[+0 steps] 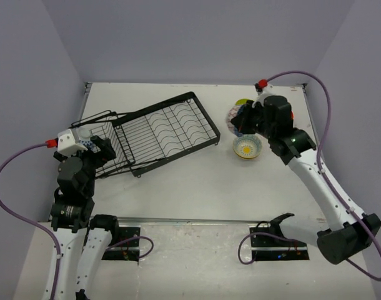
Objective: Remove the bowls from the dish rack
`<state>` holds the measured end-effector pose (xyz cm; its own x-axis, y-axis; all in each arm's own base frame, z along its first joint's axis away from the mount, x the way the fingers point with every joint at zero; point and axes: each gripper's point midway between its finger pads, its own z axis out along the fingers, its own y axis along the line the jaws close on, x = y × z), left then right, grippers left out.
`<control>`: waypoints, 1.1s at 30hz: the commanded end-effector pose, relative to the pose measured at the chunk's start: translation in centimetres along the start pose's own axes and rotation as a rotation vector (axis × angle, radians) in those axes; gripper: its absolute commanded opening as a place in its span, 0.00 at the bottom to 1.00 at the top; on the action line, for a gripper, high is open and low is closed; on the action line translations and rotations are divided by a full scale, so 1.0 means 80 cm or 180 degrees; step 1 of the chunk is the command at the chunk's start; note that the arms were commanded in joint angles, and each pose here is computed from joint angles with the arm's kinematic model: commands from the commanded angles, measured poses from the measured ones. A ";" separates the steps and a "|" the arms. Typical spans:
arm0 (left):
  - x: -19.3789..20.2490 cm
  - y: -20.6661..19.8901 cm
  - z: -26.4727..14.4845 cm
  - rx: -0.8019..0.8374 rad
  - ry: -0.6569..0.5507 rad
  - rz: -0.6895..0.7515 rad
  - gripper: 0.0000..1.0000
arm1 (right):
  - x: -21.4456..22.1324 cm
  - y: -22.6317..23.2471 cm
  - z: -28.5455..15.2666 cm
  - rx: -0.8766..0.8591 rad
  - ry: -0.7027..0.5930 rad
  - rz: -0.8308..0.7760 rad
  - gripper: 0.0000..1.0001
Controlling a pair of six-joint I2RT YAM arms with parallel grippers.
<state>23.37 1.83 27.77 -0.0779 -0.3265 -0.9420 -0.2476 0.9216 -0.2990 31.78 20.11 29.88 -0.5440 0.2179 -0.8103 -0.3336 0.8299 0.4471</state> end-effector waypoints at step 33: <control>-0.004 0.033 -0.005 -0.0518 -0.0128 -0.0227 1.00 | 0.108 -0.372 -0.010 0.3345 0.1364 0.0263 0.46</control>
<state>22.27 4.19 26.93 -0.0409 -0.3624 -0.9311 -0.3972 0.8610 -0.3176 35.53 -3.63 7.22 -0.8638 0.2530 -0.4356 0.3888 0.8847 -0.2571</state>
